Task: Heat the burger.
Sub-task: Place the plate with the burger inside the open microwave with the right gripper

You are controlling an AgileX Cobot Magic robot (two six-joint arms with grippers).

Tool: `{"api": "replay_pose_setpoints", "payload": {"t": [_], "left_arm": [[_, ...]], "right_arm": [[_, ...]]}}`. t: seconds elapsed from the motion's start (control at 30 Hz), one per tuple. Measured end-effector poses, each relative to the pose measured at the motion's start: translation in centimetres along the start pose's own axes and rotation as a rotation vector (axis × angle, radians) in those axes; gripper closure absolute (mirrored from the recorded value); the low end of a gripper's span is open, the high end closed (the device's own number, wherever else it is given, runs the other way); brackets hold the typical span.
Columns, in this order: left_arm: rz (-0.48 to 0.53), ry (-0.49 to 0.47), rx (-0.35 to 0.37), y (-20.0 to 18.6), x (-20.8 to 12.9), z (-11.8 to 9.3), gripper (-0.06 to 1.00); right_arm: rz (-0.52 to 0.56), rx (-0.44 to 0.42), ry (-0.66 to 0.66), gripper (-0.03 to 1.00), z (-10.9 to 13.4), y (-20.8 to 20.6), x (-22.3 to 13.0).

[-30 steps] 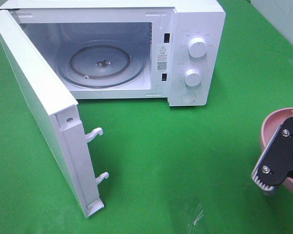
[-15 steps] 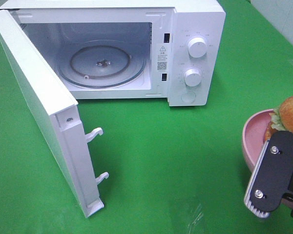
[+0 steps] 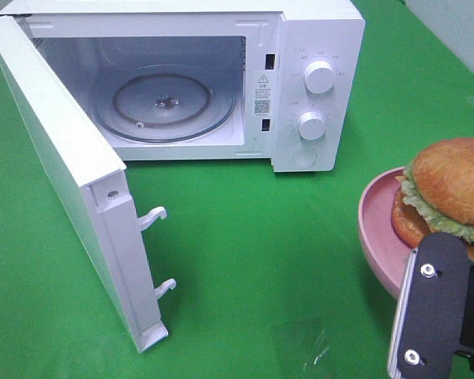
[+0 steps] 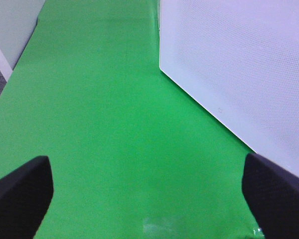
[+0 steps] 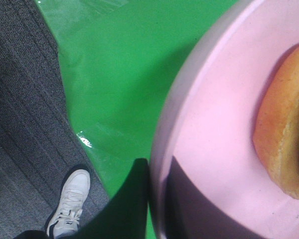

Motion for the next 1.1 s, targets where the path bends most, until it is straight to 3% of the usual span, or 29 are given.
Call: {"api": "replay_pose_setpoints", "payload": {"t": [0.6, 1.1], "left_arm": [[0.0, 0.0, 0.0, 0.0, 0.0, 0.0, 0.0], [0.0, 0.0, 0.0, 0.0, 0.0, 0.0, 0.0]], "right_arm": [[-0.056, -0.029, -0.101, 0.92, -0.2, 0.0, 0.6], [-0.121, -0.042, -0.341, 0.91, -0.2, -0.1, 1.3]]}}
Point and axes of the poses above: a point on each arm's last joint axis where the gripper is mounted, y pointing out along that axis toward the gripper, z along the wrist's bending axis when the last joint is at zero, x = y × z, the point moved 1 cm from there along y, pointing out along that axis toward the gripper, and after that the axes turned 1 degree about y, right-handed, at the moved point
